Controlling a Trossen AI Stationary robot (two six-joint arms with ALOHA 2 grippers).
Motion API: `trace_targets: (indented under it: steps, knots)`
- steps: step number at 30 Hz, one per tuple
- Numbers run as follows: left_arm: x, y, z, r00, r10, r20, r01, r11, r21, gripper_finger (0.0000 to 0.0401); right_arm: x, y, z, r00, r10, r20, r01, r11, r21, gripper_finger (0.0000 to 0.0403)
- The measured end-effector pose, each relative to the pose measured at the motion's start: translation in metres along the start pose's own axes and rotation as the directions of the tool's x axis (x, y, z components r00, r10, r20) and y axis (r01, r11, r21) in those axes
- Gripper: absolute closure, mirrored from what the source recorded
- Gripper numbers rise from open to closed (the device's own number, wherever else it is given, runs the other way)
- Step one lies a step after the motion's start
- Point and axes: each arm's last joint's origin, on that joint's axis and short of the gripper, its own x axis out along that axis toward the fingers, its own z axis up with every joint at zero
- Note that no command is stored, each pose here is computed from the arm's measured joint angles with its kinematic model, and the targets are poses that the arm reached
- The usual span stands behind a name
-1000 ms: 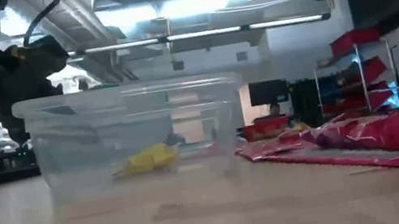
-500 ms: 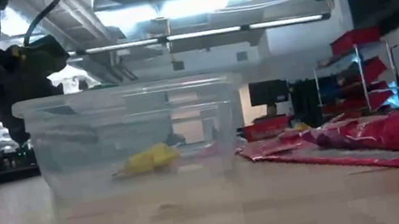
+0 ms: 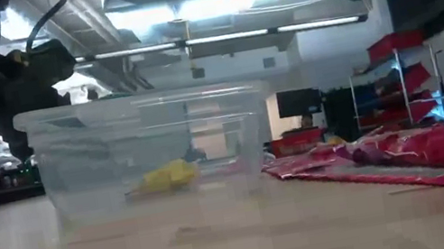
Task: Sort candy
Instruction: Put the yellow candy into the square transparent bin
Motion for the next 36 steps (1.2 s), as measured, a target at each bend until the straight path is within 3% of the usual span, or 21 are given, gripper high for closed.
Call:
trace_targets:
  steps: [3, 6, 9, 12, 16, 19, 22, 24, 27, 31, 33, 36]
  knots:
    - [0.000, 0.000, 0.000, 1.000, 0.000, 0.000, 0.000, 1.000, 0.000, 0.0401, -0.005, -0.028, 0.029, 0.988, 0.064, 0.142, -0.072, 0.996, 0.050, 0.0401]
    - [0.000, 0.000, 0.000, 1.000, 0.003, 0.003, -0.003, 1.000, 0.000, 0.0401, 0.005, -0.058, 0.056, 0.916, 0.283, 0.284, -0.312, 0.948, 0.063, 0.0401]
    - [0.000, 0.000, 0.000, 1.000, 0.003, 0.004, -0.003, 1.000, 0.000, 0.0401, 0.027, -0.086, 0.080, 0.709, 0.543, 0.449, -0.601, 0.799, -0.017, 0.0402]
    - [0.000, 0.000, 0.000, 1.000, 0.003, 0.004, -0.003, 1.000, 0.002, 0.0401, 0.055, -0.115, 0.099, 0.544, 0.620, 0.566, -0.721, 0.690, -0.062, 0.0402]
    - [0.000, 0.000, 0.000, 1.000, 0.002, 0.006, -0.002, 1.000, 0.002, 0.0401, 0.101, -0.142, 0.111, 0.444, 0.658, 0.608, -0.798, 0.599, -0.066, 0.0402]
    - [0.000, 0.000, 0.000, 1.000, 0.003, 0.005, -0.003, 1.000, 0.001, 0.0401, 0.132, -0.154, 0.115, 0.306, 0.729, 0.613, -0.881, 0.461, -0.108, 0.0402]
    - [0.000, 0.000, 0.000, 1.000, 0.001, 0.006, -0.001, 1.000, -0.001, 0.0401, 0.161, -0.160, 0.117, 0.224, 0.776, 0.589, -0.940, 0.332, -0.079, 0.0402]
    - [0.000, 0.000, 0.000, 1.000, 0.005, 0.004, -0.005, 1.000, 0.003, 0.0401, 0.184, -0.157, 0.114, 0.182, 0.820, 0.542, -0.973, 0.231, -0.023, 0.0402]
    - [0.000, 0.000, 0.000, 1.000, 0.006, 0.003, -0.006, 1.000, 0.001, 0.0401, 0.204, -0.156, 0.117, 0.133, 0.848, 0.513, -0.988, 0.157, -0.003, 0.0402]
    - [0.000, 0.000, 0.000, 1.000, 0.001, 0.003, -0.001, 1.000, -0.006, 0.0401, 0.216, -0.151, 0.120, 0.113, 0.864, 0.491, -0.992, 0.127, 0.005, 0.0398]
    - [0.000, 0.000, 0.000, 1.000, 0.004, 0.001, -0.004, 1.000, -0.003, 0.0401, 0.223, -0.149, 0.115, 0.137, 0.872, 0.470, -0.990, 0.126, 0.055, 0.0386]
    - [0.000, 0.000, 0.000, 1.000, 0.004, 0.002, -0.004, 1.000, -0.003, 0.0401, 0.230, -0.151, 0.110, 0.220, 0.862, 0.457, -0.975, 0.183, 0.125, 0.0353]
